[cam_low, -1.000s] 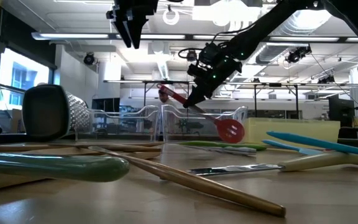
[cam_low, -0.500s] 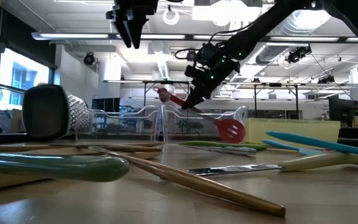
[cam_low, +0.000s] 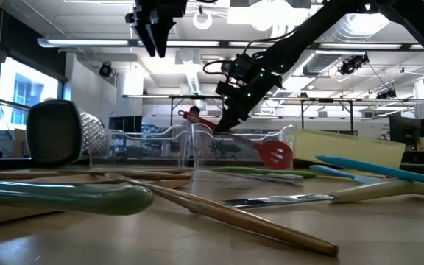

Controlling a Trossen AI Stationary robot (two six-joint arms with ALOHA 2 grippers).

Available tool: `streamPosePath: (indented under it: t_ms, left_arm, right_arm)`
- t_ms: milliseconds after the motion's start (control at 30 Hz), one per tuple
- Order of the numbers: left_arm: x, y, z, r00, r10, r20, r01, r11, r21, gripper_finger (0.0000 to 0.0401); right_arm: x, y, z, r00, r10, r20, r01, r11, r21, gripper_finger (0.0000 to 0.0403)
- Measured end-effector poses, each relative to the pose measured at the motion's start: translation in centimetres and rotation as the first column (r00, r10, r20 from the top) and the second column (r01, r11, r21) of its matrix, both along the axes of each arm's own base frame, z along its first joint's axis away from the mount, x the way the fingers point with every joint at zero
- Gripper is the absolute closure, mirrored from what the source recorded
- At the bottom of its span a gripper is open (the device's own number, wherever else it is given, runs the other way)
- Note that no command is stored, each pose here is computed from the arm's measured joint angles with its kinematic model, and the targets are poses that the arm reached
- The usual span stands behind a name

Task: Pick & Place Kitchen Items
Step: Put the red serving spoon into the right transparent bin, then put the green spatula into the left transparent bin

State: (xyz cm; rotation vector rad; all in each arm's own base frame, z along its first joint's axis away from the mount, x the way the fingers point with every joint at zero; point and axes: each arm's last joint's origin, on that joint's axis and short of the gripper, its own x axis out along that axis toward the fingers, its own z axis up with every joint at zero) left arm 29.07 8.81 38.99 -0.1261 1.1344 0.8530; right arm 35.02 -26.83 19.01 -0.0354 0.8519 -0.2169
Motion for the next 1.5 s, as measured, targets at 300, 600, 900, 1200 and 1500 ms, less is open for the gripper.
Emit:
streamPosePath:
  t_ms: [300, 600, 900, 1200, 1500]
  left_arm:
    - [-0.1, 0.0, 0.0, 1.0, 0.0, -0.006, 0.0, 1.0, -0.002, 0.0162]
    - [-0.1, 0.0, 0.0, 1.0, -0.003, -0.017, 0.003, 1.0, 0.001, 0.0162]
    - [-0.3, -0.1, -0.1, 1.0, 0.0, -0.03, 0.0, 1.0, -0.007, 0.0162]
    - [-0.5, -0.2, -0.2, 0.999, -0.004, -0.055, 0.002, 1.0, -0.026, 0.0162]
    - [-0.7, -0.7, -0.5, 1.0, 0.005, -0.029, -0.011, 0.978, -0.208, 0.0162]
  right_arm:
    - [-0.3, 0.1, -0.5, 0.999, 0.014, -0.048, -0.014, 1.0, -0.002, 0.0298]
    - [0.1, 0.0, 0.1, 1.0, 0.011, 0.004, -0.011, 1.0, -0.025, 0.0285]
    - [-0.6, 1.0, 3.3, 0.999, -0.019, 0.031, 0.021, 0.998, -0.052, 0.0248]
    - [-2.1, 3.9, 9.6, 0.993, -0.086, 0.085, 0.099, 0.981, -0.166, 0.0229]
    - [-5.0, 10.6, 18.3, 0.968, -0.074, 0.238, 0.149, 0.938, -0.313, 0.023]
